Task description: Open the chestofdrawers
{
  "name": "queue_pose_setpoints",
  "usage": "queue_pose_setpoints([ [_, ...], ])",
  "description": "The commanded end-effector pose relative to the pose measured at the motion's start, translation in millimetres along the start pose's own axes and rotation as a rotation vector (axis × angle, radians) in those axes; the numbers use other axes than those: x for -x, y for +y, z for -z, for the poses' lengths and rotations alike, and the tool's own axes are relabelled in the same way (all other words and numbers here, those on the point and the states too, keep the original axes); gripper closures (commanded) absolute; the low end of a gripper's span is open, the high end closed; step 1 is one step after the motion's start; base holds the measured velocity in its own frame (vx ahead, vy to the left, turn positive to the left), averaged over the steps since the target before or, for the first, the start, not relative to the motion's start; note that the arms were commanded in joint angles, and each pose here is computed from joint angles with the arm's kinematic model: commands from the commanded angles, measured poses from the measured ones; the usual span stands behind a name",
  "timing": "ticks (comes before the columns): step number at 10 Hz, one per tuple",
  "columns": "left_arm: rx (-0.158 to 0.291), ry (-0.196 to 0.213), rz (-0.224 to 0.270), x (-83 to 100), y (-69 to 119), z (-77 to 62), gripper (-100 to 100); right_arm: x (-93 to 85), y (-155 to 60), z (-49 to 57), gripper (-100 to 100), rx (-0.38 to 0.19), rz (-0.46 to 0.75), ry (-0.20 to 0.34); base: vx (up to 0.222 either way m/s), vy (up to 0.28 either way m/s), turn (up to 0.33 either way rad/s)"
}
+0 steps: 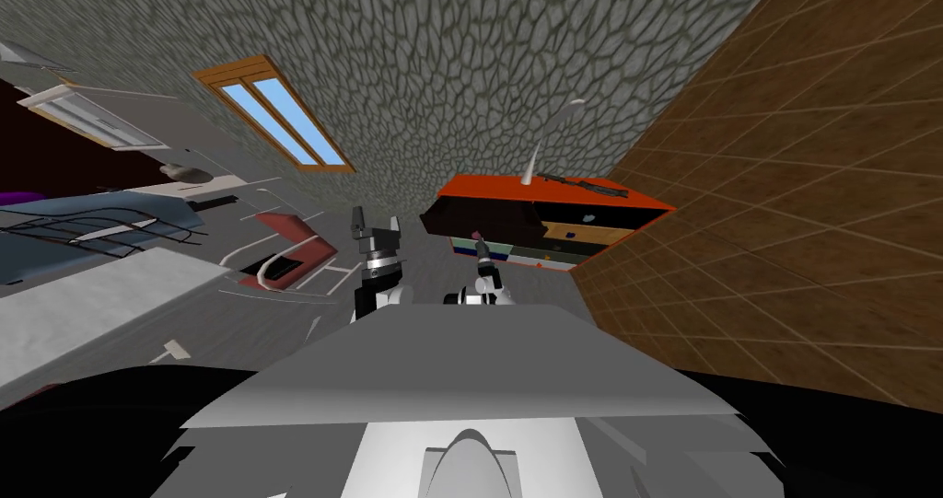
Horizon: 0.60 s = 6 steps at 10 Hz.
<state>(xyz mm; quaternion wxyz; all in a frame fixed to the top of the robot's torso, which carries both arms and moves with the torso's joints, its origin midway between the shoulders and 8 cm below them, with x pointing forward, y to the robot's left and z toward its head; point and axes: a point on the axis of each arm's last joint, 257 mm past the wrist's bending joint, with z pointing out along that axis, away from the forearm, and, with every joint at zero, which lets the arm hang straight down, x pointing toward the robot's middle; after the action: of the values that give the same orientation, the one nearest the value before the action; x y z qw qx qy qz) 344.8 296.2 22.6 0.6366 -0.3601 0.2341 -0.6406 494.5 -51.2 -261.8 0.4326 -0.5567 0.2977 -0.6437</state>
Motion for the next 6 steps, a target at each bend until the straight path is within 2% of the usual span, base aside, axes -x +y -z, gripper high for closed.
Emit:
queue_pose_setpoints([
  [1,0.000,0.000,0.000,-0.1,0.0,0.0,0,-36.6,25,-2.5,-100,0.055,0.003,0.061,-0.077,0.000,0.468],
  [2,0.000,0.000,0.000,0.0,0.0,0.0,0,-44.1,29,-3.9,-100,0.063,0.005,0.076,-0.023,-0.004,0.121],
  [3,0.000,0.000,0.000,0.1,0.0,0.1,0,-64.1,43,-0.9,-100,0.096,0.005,0.100,-0.060,0.007,0.383],
  [4,0.000,0.000,0.000,0.0,0.0,0.0,0,-76.2,49,-2.3,-100,0.107,0.008,0.125,-0.069,0.004,0.349],
  [5,0.000,0.000,0.000,0.0,0.0,0.0,0,-88.4,55,-3.2,-100,0.119,0.012,0.150,-0.031,0.004,0.102],
  [6,0.000,0.000,0.000,0.1,0.0,0.1,0,-90.0,56,-3.3,-100,0.121,0.013,0.153,-0.004,0.002,-0.010],
])
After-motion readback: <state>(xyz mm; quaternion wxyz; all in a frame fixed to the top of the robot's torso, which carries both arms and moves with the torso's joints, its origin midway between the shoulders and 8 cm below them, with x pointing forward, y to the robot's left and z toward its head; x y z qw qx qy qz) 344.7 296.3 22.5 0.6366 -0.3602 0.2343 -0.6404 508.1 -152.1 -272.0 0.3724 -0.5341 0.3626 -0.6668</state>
